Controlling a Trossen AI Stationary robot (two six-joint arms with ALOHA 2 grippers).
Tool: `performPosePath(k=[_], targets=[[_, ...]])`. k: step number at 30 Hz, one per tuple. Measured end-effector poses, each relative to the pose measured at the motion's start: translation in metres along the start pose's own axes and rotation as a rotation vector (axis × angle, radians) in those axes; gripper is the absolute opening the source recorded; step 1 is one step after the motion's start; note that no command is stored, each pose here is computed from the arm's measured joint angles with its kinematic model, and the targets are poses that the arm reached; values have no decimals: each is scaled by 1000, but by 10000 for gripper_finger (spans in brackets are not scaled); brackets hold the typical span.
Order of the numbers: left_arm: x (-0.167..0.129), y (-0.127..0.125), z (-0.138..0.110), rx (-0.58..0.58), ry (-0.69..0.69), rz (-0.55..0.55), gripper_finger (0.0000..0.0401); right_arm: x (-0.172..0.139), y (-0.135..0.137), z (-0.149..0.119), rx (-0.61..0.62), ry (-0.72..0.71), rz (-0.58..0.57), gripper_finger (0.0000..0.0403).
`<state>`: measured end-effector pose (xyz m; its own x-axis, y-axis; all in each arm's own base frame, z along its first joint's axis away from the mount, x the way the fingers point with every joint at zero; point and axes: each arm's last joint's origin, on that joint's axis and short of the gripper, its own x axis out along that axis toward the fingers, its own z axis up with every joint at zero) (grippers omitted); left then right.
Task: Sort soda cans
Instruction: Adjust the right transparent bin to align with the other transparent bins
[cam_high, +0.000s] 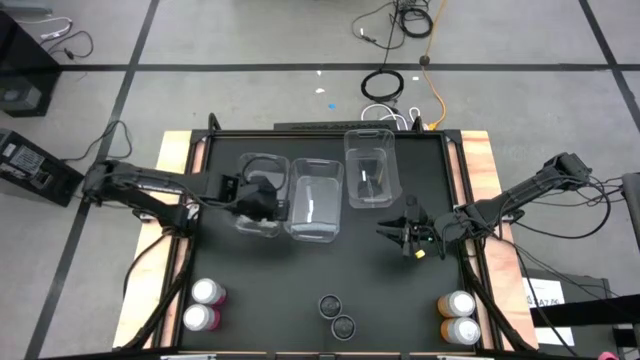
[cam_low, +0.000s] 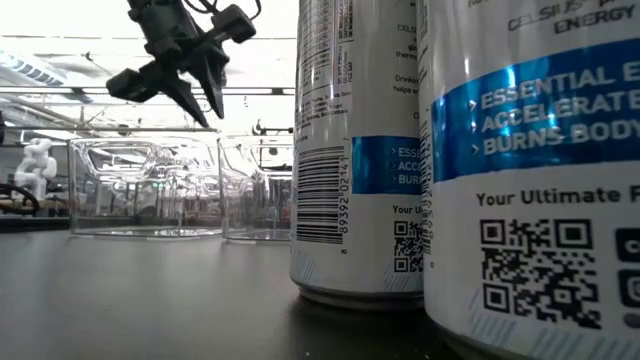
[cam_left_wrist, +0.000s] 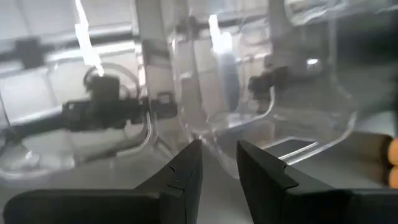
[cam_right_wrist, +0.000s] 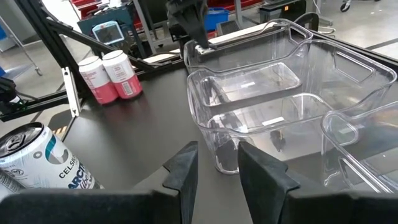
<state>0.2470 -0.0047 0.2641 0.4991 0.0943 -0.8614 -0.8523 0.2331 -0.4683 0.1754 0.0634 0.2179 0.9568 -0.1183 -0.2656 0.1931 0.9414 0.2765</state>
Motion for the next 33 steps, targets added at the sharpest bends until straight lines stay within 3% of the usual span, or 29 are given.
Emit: performPosePath(k=[7, 14, 17, 23, 33], targets=[[-12, 2, 3, 102, -96, -16, 109, 0, 0, 0, 0, -1, -2, 107], [-15, -5, 9, 461, -270, -16, 109, 0, 0, 3, 22, -32, -12, 107], [-22, -15, 12, 606, -363, -96, 109, 0, 1, 4, 17, -49, -11, 107], [-57, -24, 12, 899, -548, -247, 109, 0, 1, 5, 9, -52, -3, 107], [-129, 12, 8, 1049, -732, -368, 108, -1, 5, 17, 69, -167, -2, 107]])
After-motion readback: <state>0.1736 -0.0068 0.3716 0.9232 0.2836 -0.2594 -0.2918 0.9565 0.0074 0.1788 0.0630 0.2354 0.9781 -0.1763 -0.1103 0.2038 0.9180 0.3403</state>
